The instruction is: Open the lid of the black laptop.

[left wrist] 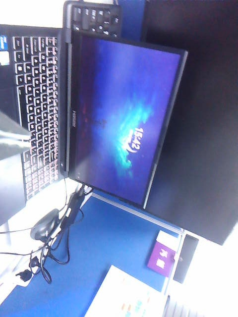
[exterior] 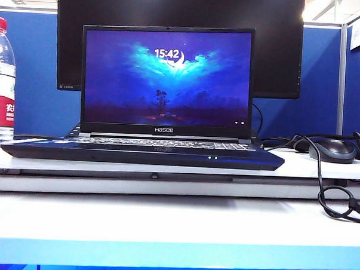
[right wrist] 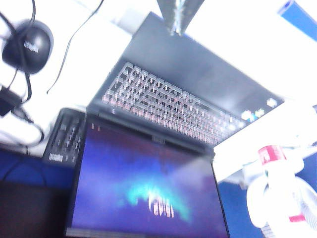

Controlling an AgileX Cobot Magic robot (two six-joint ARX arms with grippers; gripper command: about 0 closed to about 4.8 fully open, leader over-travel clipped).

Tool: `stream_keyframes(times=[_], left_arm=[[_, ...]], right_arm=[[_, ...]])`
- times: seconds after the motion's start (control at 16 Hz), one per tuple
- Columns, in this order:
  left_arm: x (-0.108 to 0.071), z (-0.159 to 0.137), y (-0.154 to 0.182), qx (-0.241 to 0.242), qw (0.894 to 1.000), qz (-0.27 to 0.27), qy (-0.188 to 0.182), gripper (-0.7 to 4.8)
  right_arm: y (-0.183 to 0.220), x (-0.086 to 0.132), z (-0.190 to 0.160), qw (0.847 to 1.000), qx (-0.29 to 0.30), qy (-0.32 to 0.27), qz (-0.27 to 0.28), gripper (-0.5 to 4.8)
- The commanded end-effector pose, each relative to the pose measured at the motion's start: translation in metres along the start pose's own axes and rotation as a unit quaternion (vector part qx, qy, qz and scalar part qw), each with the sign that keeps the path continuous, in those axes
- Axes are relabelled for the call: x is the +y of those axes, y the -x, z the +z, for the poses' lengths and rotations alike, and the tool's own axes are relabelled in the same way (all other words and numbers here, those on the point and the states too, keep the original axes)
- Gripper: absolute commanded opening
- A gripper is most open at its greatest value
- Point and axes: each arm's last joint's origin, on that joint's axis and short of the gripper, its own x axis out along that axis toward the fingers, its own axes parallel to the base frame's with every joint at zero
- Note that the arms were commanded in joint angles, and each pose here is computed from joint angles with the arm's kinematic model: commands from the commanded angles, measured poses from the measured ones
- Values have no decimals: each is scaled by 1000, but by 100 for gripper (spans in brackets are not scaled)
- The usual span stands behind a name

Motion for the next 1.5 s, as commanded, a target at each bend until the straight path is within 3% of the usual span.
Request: stream_keyframes(times=[0.06, 0.31, 0.38, 0.44, 0.63, 0.88, 1.19, 1.5], left_arm=[[0, 0, 0, 2, 1000, 0, 1, 22], [0, 0, 0, 3, 1000, 0, -9, 22], [0, 0, 1, -2, 998, 6, -66, 22], [1, -1, 3, -1, 996, 25, -81, 22], [20, -28, -5, 26, 989, 117, -87, 22], [47, -73, -19, 57, 976, 170, -123, 22], [72, -96, -21, 14, 963, 240, -123, 22], [78, -109, -22, 17, 966, 233, -108, 22]], right_arm=[[1, 0, 1, 1000, -1, -1, 1, -1], [1, 0, 1, 1000, -1, -1, 1, -1], [1, 0, 1, 1000, -1, -1, 1, -1], [1, 0, 1, 1000, -1, 0, 1, -1], [1, 0, 1, 1000, -1, 0, 1, -1], [1, 0, 1, 1000, -1, 0, 1, -1], [1, 0, 1, 1000, -1, -1, 1, -1], [1, 0, 1, 1000, -1, -1, 1, -1]])
